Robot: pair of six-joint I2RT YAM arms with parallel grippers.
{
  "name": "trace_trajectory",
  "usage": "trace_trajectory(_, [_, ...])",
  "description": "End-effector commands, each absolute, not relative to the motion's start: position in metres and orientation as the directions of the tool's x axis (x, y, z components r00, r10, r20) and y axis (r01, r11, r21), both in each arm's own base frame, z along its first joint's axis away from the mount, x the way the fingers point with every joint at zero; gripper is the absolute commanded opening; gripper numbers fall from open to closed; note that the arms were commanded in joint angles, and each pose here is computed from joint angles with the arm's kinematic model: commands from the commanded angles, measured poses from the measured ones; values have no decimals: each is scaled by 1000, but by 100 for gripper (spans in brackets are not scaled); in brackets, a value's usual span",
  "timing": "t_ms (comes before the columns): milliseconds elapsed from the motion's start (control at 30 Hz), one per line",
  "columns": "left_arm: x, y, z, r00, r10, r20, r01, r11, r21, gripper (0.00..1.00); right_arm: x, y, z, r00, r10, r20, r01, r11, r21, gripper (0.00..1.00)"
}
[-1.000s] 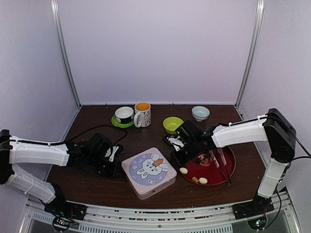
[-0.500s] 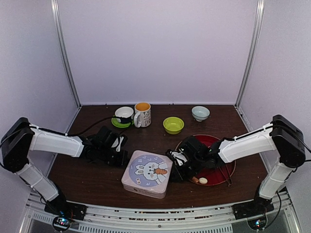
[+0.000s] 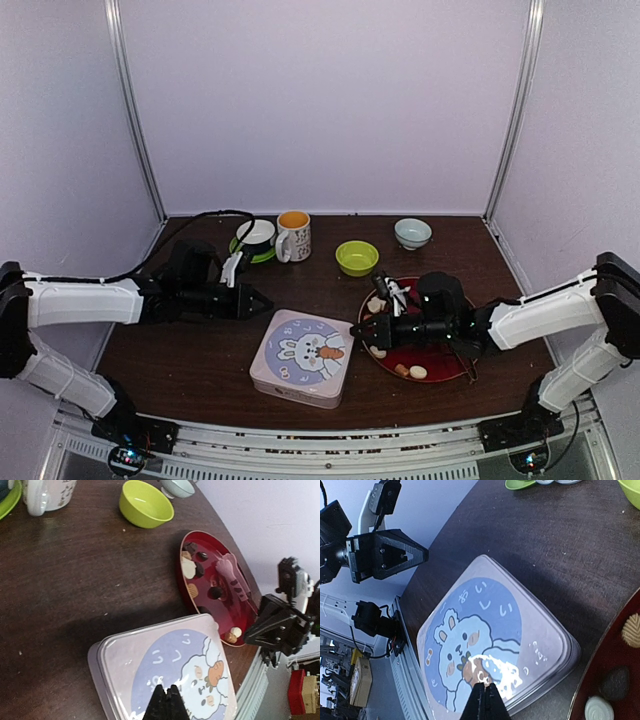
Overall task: Pack the chocolate
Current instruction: Press the box lid onto the packing box.
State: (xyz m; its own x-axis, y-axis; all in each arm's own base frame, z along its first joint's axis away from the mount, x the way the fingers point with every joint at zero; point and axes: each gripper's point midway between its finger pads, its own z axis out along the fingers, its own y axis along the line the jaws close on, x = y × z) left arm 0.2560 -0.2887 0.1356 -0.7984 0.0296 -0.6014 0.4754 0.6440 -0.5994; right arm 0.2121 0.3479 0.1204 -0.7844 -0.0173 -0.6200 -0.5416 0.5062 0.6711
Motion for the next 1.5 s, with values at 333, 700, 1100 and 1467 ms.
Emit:
trace_trajectory(333, [264,-309,148,-739,117,-664,626,484,-612,0,235,359,70,-826,178,-534,-435,401,806,0])
trace_trajectory(700, [265,-300,71,-804,116,-583,543,542,-642,0,211,354,127,-765,141,-628,-561,332,758,0])
trace_trajectory(1100, [225,-281,100,-788,88,-609,570,478,-669,0,172,384,68,-823,-40,-567,-540,365,758,0])
trace_trajectory(1467, [182,-258,61,-831,105,-547,523,484,-702,0,151,380,103,-770,-55,-636,-622,286,729,0])
